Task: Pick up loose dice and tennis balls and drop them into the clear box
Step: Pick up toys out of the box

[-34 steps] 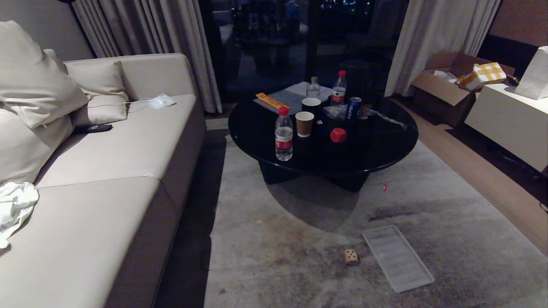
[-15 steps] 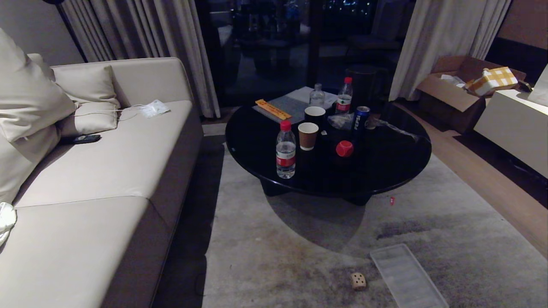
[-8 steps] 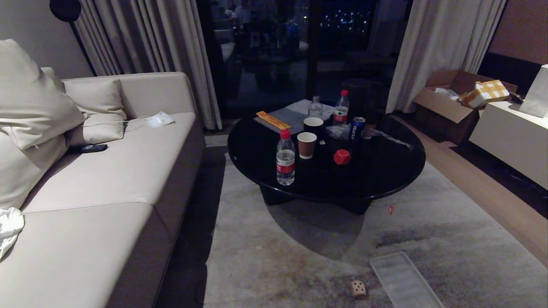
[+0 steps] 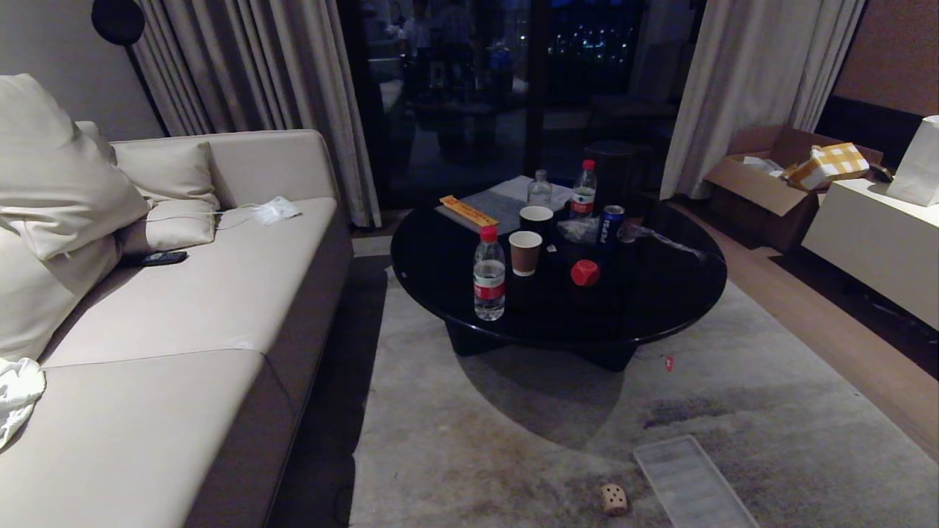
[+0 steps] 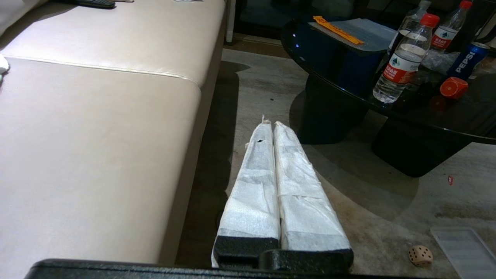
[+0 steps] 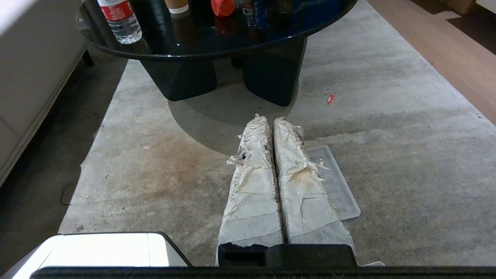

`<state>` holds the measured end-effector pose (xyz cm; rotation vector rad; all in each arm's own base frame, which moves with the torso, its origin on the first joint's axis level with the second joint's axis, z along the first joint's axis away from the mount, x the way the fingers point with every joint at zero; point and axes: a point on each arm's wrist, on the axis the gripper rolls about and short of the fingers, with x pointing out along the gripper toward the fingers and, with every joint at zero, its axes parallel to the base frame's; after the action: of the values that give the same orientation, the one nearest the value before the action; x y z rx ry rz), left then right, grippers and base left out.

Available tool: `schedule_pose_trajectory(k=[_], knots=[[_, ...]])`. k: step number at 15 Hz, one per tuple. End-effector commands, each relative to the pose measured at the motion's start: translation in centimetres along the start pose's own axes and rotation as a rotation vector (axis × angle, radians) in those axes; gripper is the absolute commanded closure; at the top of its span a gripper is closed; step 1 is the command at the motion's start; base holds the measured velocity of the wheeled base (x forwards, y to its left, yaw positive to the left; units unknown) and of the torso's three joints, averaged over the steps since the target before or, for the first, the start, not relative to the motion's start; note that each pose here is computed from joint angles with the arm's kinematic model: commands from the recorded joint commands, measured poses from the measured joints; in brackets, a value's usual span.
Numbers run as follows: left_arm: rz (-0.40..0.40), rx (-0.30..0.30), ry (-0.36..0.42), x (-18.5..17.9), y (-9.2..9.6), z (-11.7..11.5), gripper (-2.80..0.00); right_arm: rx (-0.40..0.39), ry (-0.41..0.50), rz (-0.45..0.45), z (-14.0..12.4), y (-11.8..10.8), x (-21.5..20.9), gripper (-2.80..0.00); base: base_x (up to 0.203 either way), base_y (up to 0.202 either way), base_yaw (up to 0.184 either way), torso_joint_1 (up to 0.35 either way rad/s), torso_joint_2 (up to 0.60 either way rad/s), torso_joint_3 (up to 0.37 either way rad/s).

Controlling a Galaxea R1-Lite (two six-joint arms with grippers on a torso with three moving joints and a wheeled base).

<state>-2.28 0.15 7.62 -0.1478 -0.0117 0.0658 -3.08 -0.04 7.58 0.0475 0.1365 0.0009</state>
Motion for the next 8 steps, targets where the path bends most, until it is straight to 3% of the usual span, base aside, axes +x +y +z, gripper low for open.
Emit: schedule_pose_trajectory(k=[1,4,8], knots=[[0.001,-0.001,0.0,0.01,0.0,0.01,0.0,0.001,0.002,0.0,0.01,0.0,0.01,0.0,0.0,0.0,0.0,0.0,0.0,0.0],[0.001,-0.003,0.0,0.01,0.0,0.01,0.0,0.001,0.002,0.0,0.01,0.0,0.01,0.0,0.0,0.0,0.0,0.0,0.0,0.0],[0.0,-0.002,-0.001,0.0,0.0,0.0,0.0,0.001,0.002,0.0,0.01,0.0,0.01,0.0,-0.167,0.0,-0.004,0.004,0.0,0.005]])
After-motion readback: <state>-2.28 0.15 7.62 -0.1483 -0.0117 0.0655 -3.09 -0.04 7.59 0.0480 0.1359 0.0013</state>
